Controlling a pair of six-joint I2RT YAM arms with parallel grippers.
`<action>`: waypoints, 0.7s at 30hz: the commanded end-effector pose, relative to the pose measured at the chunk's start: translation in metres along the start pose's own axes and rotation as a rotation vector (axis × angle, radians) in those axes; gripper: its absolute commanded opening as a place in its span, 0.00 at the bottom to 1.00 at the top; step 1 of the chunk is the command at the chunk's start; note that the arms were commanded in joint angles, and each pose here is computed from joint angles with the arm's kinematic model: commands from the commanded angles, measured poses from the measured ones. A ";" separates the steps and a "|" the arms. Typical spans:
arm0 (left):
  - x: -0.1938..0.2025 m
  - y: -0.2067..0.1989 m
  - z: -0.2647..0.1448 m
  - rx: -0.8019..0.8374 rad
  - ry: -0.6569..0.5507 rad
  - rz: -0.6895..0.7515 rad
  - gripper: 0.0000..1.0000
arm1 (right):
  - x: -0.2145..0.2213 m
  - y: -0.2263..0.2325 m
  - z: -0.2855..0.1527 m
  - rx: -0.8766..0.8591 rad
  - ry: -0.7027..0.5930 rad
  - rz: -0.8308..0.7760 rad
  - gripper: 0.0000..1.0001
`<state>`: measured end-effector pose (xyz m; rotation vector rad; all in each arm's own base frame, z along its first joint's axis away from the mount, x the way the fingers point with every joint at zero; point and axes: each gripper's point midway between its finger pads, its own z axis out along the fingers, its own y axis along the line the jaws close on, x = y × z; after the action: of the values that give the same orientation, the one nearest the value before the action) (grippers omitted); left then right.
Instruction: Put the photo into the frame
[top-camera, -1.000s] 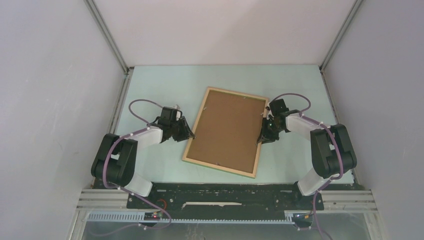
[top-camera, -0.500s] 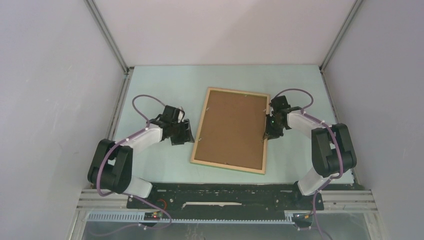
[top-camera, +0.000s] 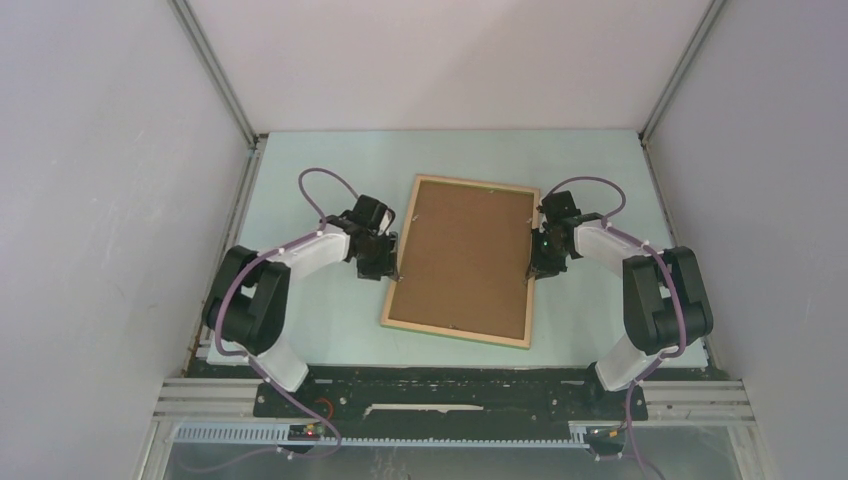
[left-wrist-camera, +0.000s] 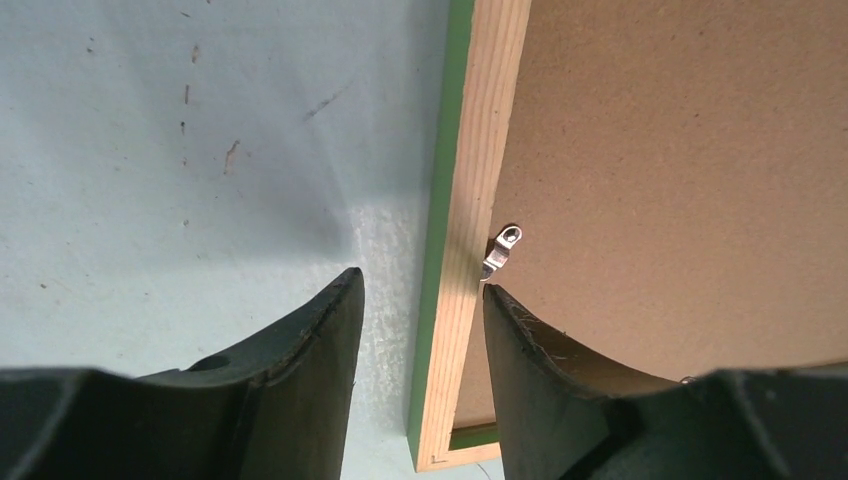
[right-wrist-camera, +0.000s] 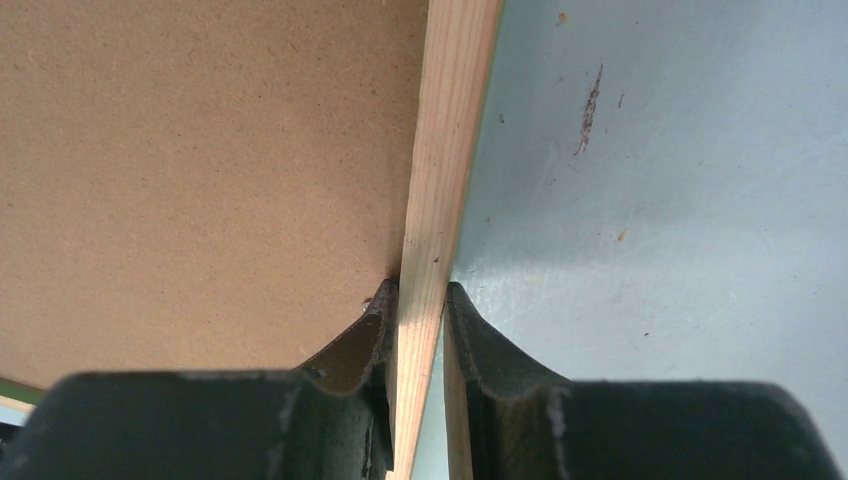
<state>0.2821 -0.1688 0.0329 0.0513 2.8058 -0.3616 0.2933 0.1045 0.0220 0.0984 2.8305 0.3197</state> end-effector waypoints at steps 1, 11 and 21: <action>-0.016 -0.007 -0.004 -0.022 -0.035 0.037 0.54 | -0.015 0.007 -0.004 -0.023 -0.036 -0.054 0.00; -0.017 -0.001 0.009 -0.081 -0.031 0.018 0.52 | -0.014 0.009 -0.004 -0.030 -0.030 -0.056 0.00; -0.021 0.027 0.017 -0.303 -0.048 0.026 0.37 | -0.013 0.010 -0.003 -0.033 -0.027 -0.061 0.00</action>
<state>0.2844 -0.1757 0.0220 0.0367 2.8491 -0.2469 0.2932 0.1055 0.0220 0.0863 2.8314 0.3262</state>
